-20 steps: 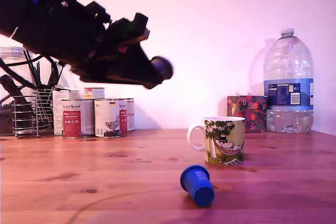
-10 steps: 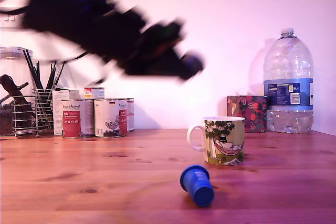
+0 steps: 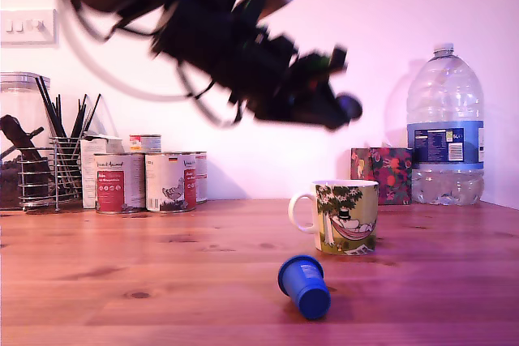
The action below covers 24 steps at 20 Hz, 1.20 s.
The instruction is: Pick up the coffee capsules from the table one by one and drop them inside the nearest coffee cup
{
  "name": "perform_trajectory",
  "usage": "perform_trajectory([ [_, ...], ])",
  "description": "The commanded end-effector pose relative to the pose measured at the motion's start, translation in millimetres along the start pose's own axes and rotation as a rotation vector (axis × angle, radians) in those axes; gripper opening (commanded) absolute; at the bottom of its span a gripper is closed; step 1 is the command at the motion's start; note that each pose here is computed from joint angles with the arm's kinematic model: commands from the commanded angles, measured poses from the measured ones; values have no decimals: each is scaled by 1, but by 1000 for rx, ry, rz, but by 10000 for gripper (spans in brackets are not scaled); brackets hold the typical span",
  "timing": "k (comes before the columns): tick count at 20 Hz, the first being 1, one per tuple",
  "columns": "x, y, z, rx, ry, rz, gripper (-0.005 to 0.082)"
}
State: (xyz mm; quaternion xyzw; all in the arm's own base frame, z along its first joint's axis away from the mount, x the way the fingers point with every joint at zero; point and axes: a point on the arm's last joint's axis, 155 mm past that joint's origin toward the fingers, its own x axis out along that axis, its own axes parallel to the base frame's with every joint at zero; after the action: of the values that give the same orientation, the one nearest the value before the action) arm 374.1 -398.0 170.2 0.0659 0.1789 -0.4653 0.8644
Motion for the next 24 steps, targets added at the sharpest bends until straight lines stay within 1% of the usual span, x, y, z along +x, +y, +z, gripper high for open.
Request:
perform_trajectory([
  [1, 13, 10, -21, -20, 78, -15, 25],
  [6, 26, 24, -25, -79, 206, -61, 25],
  [7, 28, 24, -27, -72, 235, -65, 25],
  [9, 31, 24, -30, -77, 276, -76, 26],
  [18, 27, 19, -46, -112, 368, -95, 27],
  [24, 28, 17, -46, -105, 365, -97, 27],
])
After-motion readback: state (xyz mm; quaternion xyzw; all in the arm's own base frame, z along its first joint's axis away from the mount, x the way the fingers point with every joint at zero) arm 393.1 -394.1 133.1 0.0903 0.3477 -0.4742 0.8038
